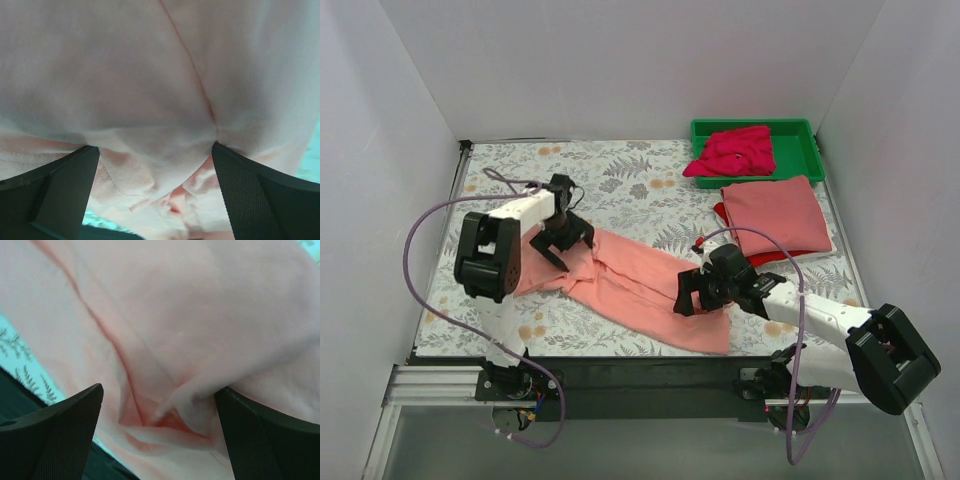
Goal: Fold and stack the t-shirts
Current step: Fold the tshirt
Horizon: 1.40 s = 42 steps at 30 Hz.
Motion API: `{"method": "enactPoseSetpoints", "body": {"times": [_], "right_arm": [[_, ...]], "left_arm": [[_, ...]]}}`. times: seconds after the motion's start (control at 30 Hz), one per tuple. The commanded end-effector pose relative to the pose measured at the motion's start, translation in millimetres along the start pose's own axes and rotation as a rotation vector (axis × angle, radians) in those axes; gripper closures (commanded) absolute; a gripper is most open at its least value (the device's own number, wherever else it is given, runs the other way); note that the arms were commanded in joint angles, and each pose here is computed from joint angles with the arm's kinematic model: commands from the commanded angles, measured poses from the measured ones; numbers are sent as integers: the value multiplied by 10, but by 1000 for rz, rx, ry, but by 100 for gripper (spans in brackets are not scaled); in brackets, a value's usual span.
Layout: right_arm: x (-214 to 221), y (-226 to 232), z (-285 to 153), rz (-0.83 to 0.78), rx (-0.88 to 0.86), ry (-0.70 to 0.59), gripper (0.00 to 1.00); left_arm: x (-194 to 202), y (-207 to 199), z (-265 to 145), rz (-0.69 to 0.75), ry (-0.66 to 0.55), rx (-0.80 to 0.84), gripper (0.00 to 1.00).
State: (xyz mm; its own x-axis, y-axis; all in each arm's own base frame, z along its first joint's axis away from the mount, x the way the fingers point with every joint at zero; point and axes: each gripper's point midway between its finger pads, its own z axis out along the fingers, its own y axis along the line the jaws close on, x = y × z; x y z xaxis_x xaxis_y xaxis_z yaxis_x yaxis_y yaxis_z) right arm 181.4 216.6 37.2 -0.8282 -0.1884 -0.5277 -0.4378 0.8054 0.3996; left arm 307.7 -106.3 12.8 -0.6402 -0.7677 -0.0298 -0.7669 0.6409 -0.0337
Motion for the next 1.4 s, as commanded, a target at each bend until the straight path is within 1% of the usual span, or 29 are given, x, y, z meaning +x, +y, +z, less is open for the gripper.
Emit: {"method": "enactPoseSetpoints", "body": {"times": [0.0,0.03,0.07,0.1,0.17,0.2,0.23,0.3,0.33,0.4,0.43,0.47,0.53,0.67,0.77,0.83,0.87,0.9,0.93,1.0,1.03,1.1,1.13,1.2,1.23,1.3,1.33,1.37], "right_arm": [[408,225,-60,29,-137,132,2],[452,230,-57,23,-139,142,2],[522,291,-63,16,-159,163,2],[561,327,-62,9,-171,173,2],[692,440,-61,-14,-222,220,2],[723,483,-56,-24,-243,230,2],[713,541,-48,-36,-266,226,2],[758,639,-45,-66,-296,241,2],[749,684,-46,-81,-308,237,2],[720,796,-58,-118,-338,232,2],[716,814,-55,-131,-342,233,2],[694,847,-58,-139,-352,231,2],[682,844,-46,-137,-346,230,2],[640,861,-40,-129,-341,223,2],[566,919,-82,-127,-356,198,2],[461,984,-132,-142,-372,160,2],[381,963,-127,-134,-343,129,2],[337,946,-138,-133,-322,112,2],[207,993,-194,-140,-322,69,2],[63,949,-234,-131,-266,16,2],[-13,970,-311,-127,-256,-7,2],[-105,899,-358,-106,-200,-44,2],[-125,822,-403,-86,-155,-53,2],[-135,748,-442,-63,-116,-65,2],[-165,681,-477,-51,-85,-89,2],[-152,588,-493,-34,-51,-108,2],[-193,490,-521,-14,-6,-151,2],[-122,406,-512,3,18,-145,2]], "left_arm": [[-415,-1336,469,119,-146,301,6],[-399,-1563,420,158,-137,346,6],[-415,-1690,482,183,-140,348,6],[-507,-2053,476,213,-160,398,5],[-466,-2256,619,270,-146,378,5],[-586,-2686,281,293,-193,488,5],[-507,-2645,683,325,-150,423,5],[-516,-2873,665,360,-155,479,5],[-514,-3022,649,372,-160,536,4],[-517,-3113,625,377,-171,587,4],[-549,-3127,679,367,-190,601,4],[-574,-3160,632,357,-204,615,4],[-633,-3196,624,354,-234,616,3],[-667,-3182,672,357,-251,600,3],[-670,-3213,573,361,-256,617,2],[-630,-3266,366,346,-240,656,2],[-588,-3295,264,346,-225,681,2],[-530,-3354,28,357,-219,731,2],[-451,-3393,-100,371,-228,747,2],[-417,-3448,-395,384,-281,773,2],[-341,-3487,-730,403,-311,814,2],[-293,-3470,-1088,417,-348,845,2],[-225,-3411,-1417,424,-368,876,2],[-109,-3294,-1645,442,-396,871,2],[-50,-3150,-1912,446,-416,880,2],[126,-2903,-2037,476,-400,842,2],[254,-2718,-1837,484,-398,760,2],[362,-2522,-2133,486,-417,781,2]]}}
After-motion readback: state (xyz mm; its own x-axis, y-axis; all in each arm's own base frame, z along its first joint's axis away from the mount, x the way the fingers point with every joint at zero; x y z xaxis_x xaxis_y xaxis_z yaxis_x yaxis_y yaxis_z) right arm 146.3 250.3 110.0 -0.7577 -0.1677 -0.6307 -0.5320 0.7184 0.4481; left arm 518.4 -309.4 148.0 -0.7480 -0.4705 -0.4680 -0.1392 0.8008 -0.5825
